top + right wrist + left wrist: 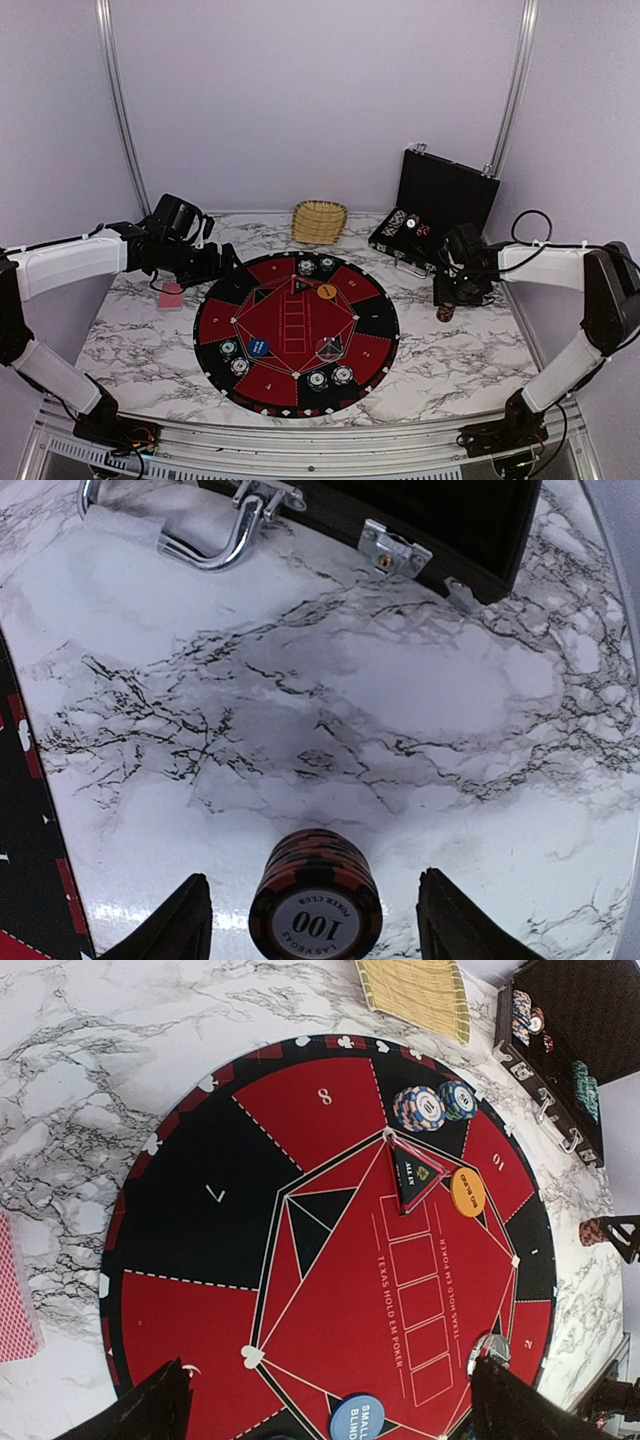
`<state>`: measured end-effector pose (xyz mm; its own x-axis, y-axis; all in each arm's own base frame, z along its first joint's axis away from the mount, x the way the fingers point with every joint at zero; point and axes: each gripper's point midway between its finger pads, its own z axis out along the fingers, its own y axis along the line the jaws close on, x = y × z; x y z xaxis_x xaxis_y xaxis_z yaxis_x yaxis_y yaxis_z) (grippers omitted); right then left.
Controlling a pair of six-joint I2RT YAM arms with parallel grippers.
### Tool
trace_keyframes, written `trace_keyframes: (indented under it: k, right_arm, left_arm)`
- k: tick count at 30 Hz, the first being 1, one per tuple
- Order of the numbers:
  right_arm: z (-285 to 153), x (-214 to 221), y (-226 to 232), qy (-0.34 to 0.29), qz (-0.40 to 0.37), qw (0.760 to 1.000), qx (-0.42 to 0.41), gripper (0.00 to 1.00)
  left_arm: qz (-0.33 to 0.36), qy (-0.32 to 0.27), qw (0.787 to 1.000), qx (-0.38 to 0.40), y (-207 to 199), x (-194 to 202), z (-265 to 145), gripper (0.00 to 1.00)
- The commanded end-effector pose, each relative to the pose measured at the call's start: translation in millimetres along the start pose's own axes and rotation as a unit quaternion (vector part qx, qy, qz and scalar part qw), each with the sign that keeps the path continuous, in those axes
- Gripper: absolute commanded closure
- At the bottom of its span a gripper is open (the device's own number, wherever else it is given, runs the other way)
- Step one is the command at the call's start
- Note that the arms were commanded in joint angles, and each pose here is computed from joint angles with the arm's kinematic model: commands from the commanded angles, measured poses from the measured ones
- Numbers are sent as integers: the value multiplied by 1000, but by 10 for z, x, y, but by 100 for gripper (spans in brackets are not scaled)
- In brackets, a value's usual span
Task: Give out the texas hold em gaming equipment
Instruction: Pick up the pile of poker chips from the pile of poker chips.
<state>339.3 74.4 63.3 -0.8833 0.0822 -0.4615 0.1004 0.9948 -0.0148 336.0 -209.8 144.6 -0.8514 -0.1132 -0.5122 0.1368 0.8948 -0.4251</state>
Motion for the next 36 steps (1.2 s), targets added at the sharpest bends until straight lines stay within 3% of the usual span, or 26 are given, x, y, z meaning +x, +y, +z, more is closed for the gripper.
trace_keyframes:
  k: [1,23,36]
  right_arm:
    - [44,-85,-4,-12,8,1000,-5,34]
    - [141,-10,-22,3,13,1000,-11,54]
    - [138,7,-28,4,14,1000,-10,52]
  left_arm:
    - [5,5,1000,-7,-15,-22,5,1]
    - [4,13,1000,-8,-13,-11,62,1]
    - [4,12,1000,-8,-12,-13,50,1]
